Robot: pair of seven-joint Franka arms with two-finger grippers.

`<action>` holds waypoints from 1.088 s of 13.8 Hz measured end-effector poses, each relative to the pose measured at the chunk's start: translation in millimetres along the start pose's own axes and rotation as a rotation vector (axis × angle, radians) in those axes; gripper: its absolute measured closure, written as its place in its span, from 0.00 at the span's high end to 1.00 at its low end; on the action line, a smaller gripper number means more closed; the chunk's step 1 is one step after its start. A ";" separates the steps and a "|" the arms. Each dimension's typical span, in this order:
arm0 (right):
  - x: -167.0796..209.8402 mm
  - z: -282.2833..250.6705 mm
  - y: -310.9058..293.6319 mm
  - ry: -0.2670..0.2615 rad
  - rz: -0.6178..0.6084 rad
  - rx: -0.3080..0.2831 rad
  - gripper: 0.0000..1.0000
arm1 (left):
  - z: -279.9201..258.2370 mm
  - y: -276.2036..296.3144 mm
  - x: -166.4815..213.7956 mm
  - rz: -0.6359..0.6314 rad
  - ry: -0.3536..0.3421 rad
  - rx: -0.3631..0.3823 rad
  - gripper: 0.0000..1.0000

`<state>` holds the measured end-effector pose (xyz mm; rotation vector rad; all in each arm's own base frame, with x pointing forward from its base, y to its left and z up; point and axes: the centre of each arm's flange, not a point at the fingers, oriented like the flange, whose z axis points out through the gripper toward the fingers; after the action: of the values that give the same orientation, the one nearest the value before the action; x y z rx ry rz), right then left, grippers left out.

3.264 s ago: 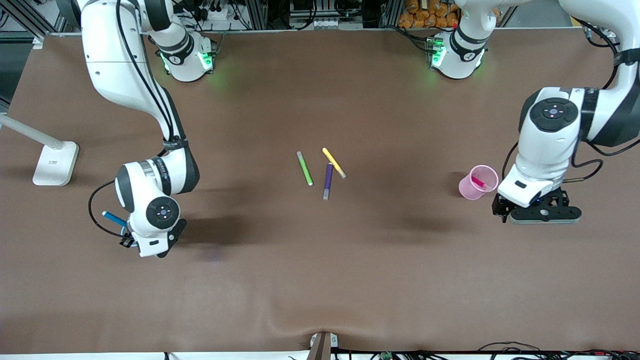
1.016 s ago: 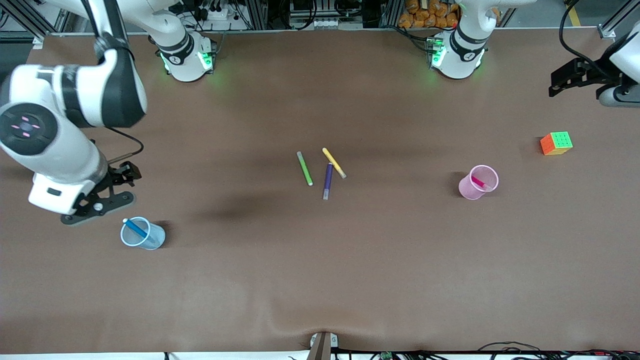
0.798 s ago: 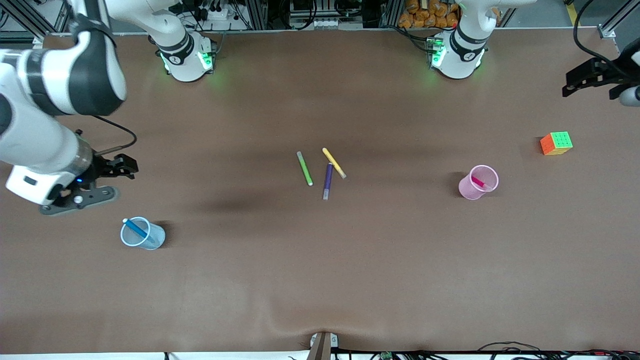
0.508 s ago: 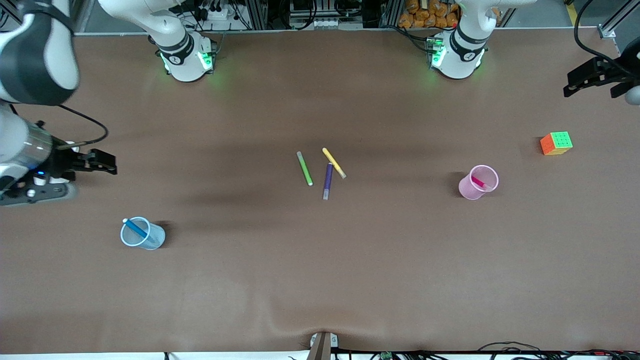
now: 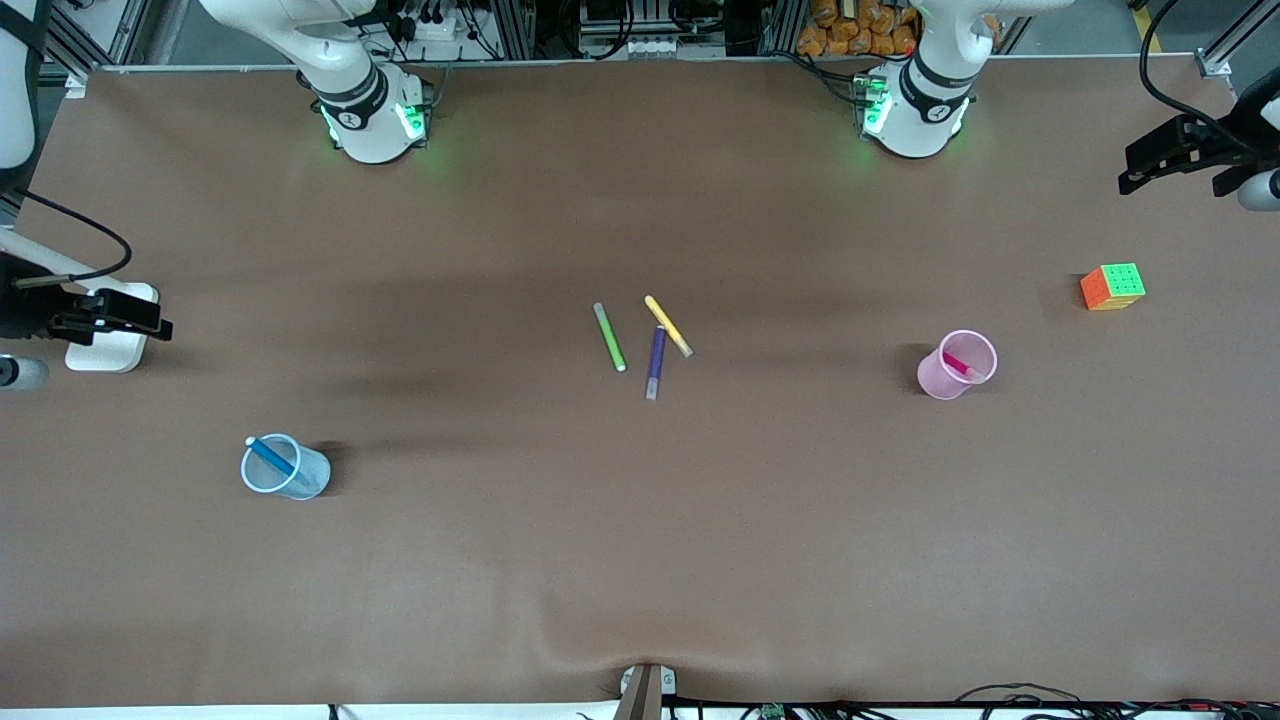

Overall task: Place pink and blue markers in matching cups
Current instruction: 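Release the blue marker into the blue cup and retract the right gripper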

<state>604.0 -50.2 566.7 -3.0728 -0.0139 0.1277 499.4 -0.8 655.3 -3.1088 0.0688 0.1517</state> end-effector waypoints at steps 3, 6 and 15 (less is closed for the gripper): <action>-11.5 -20.0 -9.3 0.045 0.052 0.009 1.00 | 1.2 -1.1 0.9 -0.002 -0.003 0.000 1.00; -23.6 -17.3 -11.3 0.107 0.059 0.019 1.00 | 2.7 -2.8 1.9 -0.005 -0.006 -0.001 1.00; -38.9 -5.6 -35.1 0.113 0.010 -0.005 1.00 | 5.2 -3.8 9.4 -0.008 -0.010 0.000 1.00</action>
<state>565.5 -16.1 577.8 -3.0805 0.0062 -0.0452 508.4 2.8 649.4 -3.1079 0.0555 0.1668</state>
